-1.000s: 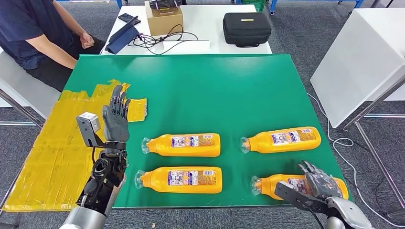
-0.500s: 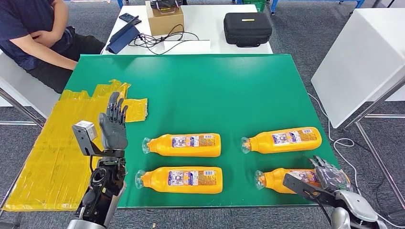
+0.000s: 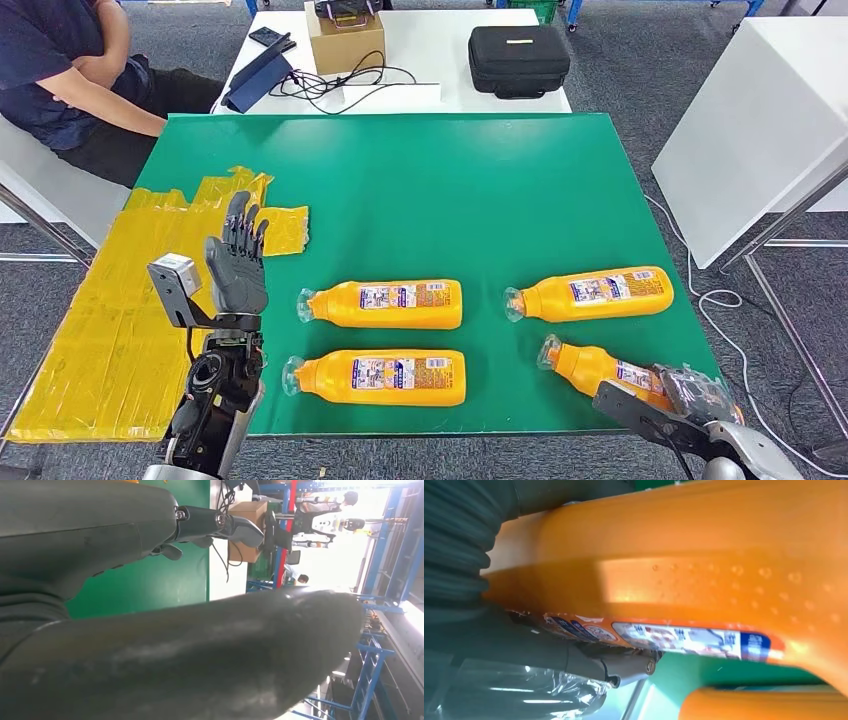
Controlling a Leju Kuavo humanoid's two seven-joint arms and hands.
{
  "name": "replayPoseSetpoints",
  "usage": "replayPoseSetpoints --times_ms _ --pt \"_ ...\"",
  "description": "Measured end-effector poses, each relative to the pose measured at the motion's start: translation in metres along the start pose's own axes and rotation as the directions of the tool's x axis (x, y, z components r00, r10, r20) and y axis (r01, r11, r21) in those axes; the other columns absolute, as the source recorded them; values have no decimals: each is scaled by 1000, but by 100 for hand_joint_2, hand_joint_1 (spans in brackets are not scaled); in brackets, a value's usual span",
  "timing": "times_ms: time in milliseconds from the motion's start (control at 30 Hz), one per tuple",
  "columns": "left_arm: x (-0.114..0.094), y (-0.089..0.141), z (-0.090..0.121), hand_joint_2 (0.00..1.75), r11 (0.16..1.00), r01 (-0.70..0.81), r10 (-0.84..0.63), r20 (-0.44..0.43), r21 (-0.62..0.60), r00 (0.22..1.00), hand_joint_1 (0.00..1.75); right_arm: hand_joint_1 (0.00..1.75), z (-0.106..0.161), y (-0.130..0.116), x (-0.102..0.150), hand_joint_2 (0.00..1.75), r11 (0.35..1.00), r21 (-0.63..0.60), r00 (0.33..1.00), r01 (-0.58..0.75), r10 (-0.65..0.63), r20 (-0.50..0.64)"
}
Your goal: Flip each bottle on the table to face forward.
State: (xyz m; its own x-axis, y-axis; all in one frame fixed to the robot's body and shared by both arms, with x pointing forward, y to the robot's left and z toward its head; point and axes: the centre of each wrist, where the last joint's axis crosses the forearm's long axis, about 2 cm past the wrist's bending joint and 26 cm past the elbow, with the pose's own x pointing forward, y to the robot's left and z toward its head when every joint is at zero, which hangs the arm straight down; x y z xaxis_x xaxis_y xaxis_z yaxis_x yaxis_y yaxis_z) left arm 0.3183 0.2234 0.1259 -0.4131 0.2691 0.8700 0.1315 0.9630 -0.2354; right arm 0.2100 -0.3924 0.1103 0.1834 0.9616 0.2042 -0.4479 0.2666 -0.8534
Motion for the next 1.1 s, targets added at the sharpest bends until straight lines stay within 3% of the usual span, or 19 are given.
replayPoseSetpoints --times_ms 233,433,567,700,967,1100 --pt "0 -1 -2 0 1000 -26 26 -12 5 1000 0 175 6 -10 9 175 988 -50 980 144 -135 150" --pt "3 1 -9 0 999 -43 43 -7 27 999 0 175 -14 -65 30 175 921 -183 891 344 -259 373" --pt "4 3 -10 175 998 -46 47 -7 39 999 0 175 -18 -80 36 175 903 -212 875 374 -268 404" --pt "4 4 -10 175 998 -46 46 -6 45 999 0 175 -20 -89 43 175 863 -251 831 439 -283 479" --pt "12 0 -25 175 998 -53 52 16 29 998 0 175 -30 -141 91 175 641 -423 701 640 -262 663" --pt "14 -1 -34 175 998 -57 57 31 19 998 0 175 -35 -151 105 175 610 -421 668 671 -253 699"
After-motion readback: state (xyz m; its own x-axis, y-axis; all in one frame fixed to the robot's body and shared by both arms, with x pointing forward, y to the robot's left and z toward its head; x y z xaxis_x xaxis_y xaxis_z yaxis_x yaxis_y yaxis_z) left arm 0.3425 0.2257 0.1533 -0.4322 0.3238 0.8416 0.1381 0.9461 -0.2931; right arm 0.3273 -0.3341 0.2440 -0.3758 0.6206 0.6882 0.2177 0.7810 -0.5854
